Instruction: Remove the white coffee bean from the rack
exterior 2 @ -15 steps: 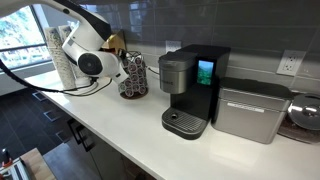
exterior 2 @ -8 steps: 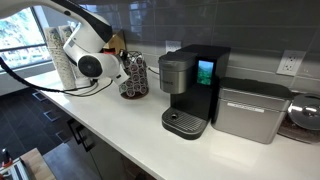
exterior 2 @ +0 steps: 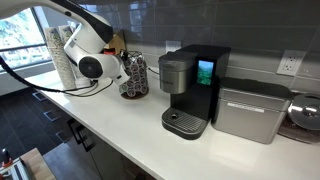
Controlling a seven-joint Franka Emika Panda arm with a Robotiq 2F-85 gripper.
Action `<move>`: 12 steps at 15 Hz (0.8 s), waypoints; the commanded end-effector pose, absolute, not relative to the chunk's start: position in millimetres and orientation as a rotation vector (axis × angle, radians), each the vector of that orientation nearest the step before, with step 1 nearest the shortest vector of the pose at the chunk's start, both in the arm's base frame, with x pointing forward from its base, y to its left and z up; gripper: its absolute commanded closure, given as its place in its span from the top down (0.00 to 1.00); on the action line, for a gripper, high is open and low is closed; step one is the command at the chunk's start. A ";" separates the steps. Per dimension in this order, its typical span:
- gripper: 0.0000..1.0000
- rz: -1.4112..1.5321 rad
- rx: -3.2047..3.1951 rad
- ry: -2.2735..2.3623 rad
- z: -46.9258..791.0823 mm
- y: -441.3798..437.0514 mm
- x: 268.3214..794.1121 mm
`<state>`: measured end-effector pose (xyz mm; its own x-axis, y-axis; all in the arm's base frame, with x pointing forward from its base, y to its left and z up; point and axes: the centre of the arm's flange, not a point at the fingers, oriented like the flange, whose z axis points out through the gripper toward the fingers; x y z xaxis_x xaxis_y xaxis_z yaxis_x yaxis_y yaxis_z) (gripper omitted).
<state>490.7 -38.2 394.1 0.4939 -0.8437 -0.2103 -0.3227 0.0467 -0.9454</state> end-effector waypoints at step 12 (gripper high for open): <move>0.28 -0.589 -1.561 1.017 401.1 -54.3 483.6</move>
<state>489.9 -47.3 395.8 0.4900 -0.8522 -0.1836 -0.3091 0.0271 -0.9507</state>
